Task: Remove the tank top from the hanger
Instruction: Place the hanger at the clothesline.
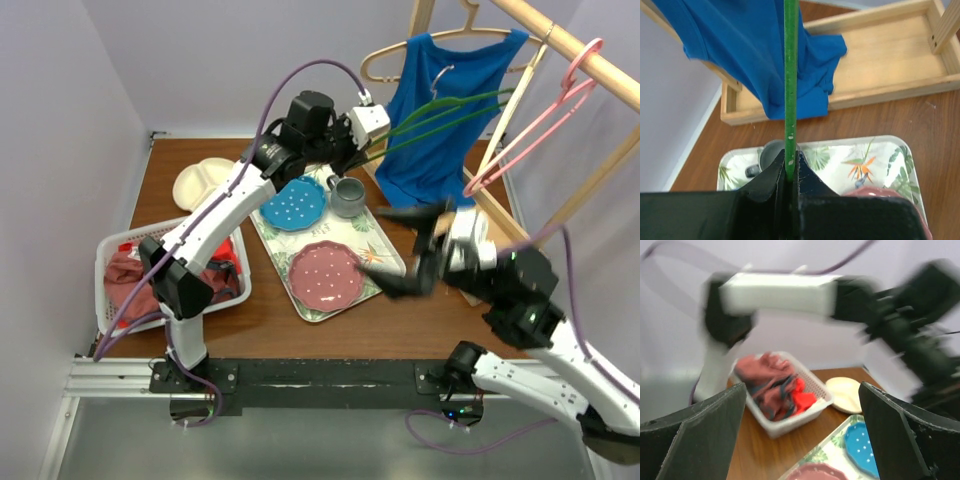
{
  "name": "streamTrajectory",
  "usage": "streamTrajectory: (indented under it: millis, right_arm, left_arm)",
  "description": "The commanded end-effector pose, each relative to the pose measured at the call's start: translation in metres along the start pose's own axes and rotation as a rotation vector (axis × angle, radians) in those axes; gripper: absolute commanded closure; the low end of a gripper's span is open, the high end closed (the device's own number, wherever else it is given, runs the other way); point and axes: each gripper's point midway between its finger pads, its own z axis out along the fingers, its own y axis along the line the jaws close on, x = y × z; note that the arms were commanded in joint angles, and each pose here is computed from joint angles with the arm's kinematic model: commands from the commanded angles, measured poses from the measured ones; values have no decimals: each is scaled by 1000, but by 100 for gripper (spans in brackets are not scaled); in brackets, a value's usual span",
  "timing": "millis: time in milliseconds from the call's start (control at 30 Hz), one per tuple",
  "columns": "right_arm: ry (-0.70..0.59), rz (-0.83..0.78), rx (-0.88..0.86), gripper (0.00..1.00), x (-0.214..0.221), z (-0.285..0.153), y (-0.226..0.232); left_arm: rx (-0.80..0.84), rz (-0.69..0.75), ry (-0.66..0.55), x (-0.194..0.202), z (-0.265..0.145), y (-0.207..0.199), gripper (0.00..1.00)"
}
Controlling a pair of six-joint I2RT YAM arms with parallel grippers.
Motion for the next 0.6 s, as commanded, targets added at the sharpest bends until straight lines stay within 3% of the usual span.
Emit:
streamTrajectory:
  millis: [0,67,133,267,567]
  right_arm:
    - [96,399,629,1,-24,11,-102]
    - [74,472,793,2,-21,10,-126]
    - [-99,634,816,8,-31,13,-129]
    - [-408,830,904,56,-38,0,-146]
    - [-423,976,984,50,-6,37,-167]
  left_arm:
    - [-86,-5,-159,-43,-45,9,100]
    - [-80,-5,-217,-56,-63,6,100]
    - [-73,-18,-244,-57,-78,-2,100]
    - [-59,-34,-320,-58,-97,-7,100]
    - [-24,-42,-343,-63,-112,-18,100]
